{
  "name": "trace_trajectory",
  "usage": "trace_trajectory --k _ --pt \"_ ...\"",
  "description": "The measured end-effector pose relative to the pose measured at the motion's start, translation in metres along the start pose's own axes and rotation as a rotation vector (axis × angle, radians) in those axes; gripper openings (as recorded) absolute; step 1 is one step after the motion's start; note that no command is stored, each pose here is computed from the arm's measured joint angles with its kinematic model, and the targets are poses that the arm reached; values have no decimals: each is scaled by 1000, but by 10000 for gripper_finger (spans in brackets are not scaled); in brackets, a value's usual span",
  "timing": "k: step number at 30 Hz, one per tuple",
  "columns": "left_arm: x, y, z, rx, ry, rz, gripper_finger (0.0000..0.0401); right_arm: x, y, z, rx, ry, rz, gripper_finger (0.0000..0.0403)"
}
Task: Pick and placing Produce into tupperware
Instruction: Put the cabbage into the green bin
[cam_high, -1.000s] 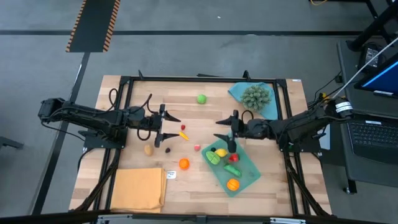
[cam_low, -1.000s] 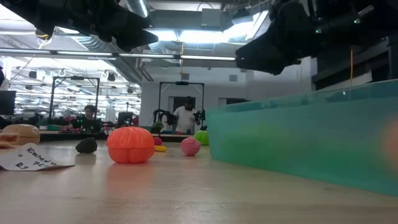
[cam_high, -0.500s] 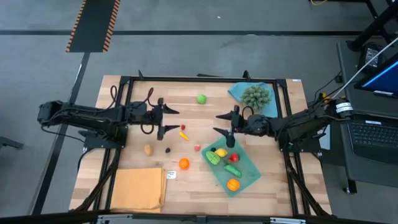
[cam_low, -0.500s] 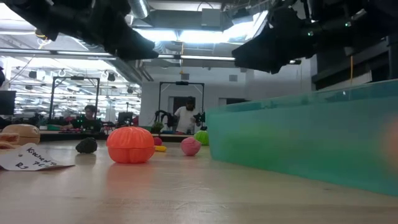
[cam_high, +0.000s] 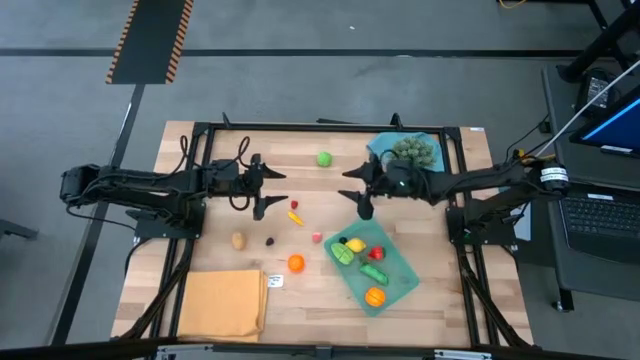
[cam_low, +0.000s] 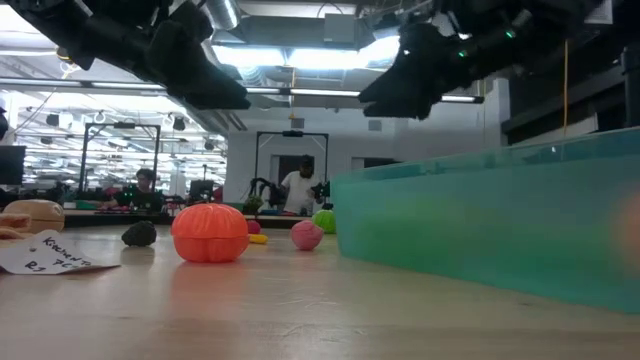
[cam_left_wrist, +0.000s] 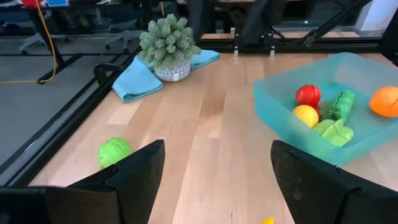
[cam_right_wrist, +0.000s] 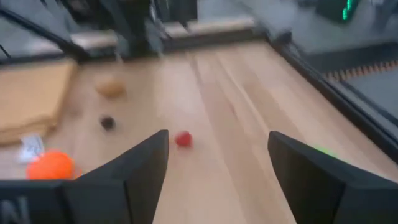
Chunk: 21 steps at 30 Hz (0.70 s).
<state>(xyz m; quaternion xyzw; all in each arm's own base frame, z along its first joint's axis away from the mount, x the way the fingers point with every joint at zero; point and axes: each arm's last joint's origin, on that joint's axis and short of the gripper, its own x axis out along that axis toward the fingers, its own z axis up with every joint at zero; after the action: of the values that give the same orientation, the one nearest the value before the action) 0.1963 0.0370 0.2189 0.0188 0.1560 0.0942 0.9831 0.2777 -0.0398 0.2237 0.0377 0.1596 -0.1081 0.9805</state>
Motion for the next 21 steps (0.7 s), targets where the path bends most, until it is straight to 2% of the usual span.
trace_trajectory --k 3,7,11,15,21 --pt "0 0 0 14 1 0 286 1 -9 23 -33 104 -34 275" --pt "0 0 -1 49 10 -1 286 1 -22 54 -50 176 6 275" --pt "0 0 -2 52 22 -2 286 10 -38 73 -39 265 15 275" --pt "0 0 -5 52 56 -5 286 29 -55 78 -22 346 0 275" --pt "0 -1 -8 51 78 -7 286 66 -71 69 -28 414 6 275"
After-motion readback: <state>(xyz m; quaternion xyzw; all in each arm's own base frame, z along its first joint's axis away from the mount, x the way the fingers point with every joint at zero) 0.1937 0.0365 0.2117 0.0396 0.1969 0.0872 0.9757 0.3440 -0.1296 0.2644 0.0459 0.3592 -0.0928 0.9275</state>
